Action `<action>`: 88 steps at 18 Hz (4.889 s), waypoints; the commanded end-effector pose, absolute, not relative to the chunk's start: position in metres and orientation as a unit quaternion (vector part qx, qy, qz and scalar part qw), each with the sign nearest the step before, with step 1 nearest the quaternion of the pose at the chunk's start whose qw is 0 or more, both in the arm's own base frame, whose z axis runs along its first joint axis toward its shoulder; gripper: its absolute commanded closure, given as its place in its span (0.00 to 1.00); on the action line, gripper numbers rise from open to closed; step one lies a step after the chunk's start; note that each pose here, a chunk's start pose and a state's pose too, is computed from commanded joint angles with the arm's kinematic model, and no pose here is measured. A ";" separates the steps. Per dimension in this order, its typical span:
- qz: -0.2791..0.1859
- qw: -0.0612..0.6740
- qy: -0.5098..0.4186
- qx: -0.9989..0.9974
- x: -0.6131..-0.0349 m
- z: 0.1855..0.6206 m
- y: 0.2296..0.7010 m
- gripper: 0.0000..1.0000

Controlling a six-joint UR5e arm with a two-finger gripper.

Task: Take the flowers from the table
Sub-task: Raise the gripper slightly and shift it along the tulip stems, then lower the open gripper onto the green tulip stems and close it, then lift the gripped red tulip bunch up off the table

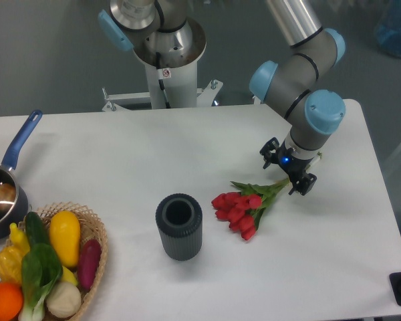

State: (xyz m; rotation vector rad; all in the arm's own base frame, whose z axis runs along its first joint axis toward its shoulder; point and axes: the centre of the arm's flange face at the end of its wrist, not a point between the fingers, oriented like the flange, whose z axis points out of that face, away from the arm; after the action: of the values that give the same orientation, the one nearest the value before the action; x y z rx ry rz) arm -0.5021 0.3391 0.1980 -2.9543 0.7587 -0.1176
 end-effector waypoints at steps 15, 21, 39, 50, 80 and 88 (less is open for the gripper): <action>-0.046 0.043 0.252 -0.966 -0.502 0.189 0.339 0.04; -0.047 0.043 0.249 -0.966 -0.503 0.189 0.336 0.10; -0.046 0.044 0.240 -0.969 -0.505 0.189 0.334 0.61; -0.046 0.043 0.228 -0.972 -0.504 0.190 0.337 0.76; 0.048 0.143 0.215 -0.965 -0.525 0.321 0.336 0.78; 0.040 0.316 0.147 -0.937 -0.509 0.386 0.355 0.78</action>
State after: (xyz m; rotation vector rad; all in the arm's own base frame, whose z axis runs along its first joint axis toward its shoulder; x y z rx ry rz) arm -0.5086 0.3551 0.3859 -2.4674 0.3859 0.1046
